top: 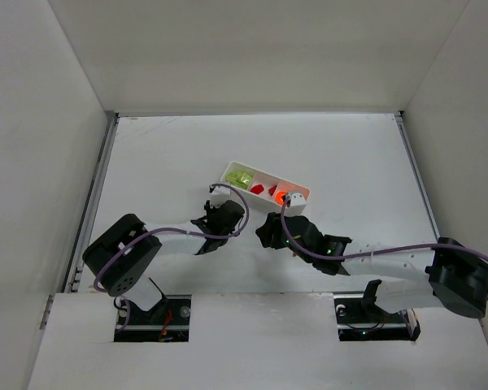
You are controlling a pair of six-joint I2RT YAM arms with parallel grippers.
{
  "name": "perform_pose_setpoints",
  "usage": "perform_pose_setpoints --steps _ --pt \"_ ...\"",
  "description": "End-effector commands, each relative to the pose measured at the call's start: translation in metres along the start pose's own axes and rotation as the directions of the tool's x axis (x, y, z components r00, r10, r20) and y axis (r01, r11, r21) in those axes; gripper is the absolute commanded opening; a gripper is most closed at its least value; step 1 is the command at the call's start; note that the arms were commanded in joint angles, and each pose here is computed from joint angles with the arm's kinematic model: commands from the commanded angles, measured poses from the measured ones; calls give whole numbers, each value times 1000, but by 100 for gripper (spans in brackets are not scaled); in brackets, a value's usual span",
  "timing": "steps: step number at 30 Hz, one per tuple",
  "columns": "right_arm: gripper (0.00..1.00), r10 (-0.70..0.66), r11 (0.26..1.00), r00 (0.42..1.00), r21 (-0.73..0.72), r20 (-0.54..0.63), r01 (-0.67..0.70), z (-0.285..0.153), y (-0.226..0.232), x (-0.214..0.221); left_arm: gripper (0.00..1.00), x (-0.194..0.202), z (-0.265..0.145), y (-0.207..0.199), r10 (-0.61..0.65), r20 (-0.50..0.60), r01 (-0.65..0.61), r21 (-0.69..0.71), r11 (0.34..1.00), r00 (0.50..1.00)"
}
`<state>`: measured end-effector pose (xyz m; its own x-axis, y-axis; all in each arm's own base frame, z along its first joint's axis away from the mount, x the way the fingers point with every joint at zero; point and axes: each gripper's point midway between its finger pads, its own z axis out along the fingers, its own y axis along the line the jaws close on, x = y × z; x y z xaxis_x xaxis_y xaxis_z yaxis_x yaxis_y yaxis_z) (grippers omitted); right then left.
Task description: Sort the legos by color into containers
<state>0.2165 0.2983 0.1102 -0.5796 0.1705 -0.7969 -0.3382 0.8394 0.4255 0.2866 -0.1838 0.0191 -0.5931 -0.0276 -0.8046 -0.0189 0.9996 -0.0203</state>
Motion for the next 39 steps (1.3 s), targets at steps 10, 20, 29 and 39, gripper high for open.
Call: perform_pose_setpoints --steps 10,20,29,39 --pt "54 12 1000 999 -4 49 -12 -3 0 -16 23 -18 12 -16 27 7 -27 18 999 1000" --pt "54 19 1000 998 11 67 -19 -5 -10 -23 24 -49 -16 -4 -25 63 23 37 999 998" --pt "54 38 998 992 39 119 -42 -12 -30 -38 26 -102 -59 -34 -98 125 75 175 982 987" --pt "55 170 946 924 206 343 -250 -46 -112 -100 26 -131 -70 -145 -75 121 25 368 930 990"
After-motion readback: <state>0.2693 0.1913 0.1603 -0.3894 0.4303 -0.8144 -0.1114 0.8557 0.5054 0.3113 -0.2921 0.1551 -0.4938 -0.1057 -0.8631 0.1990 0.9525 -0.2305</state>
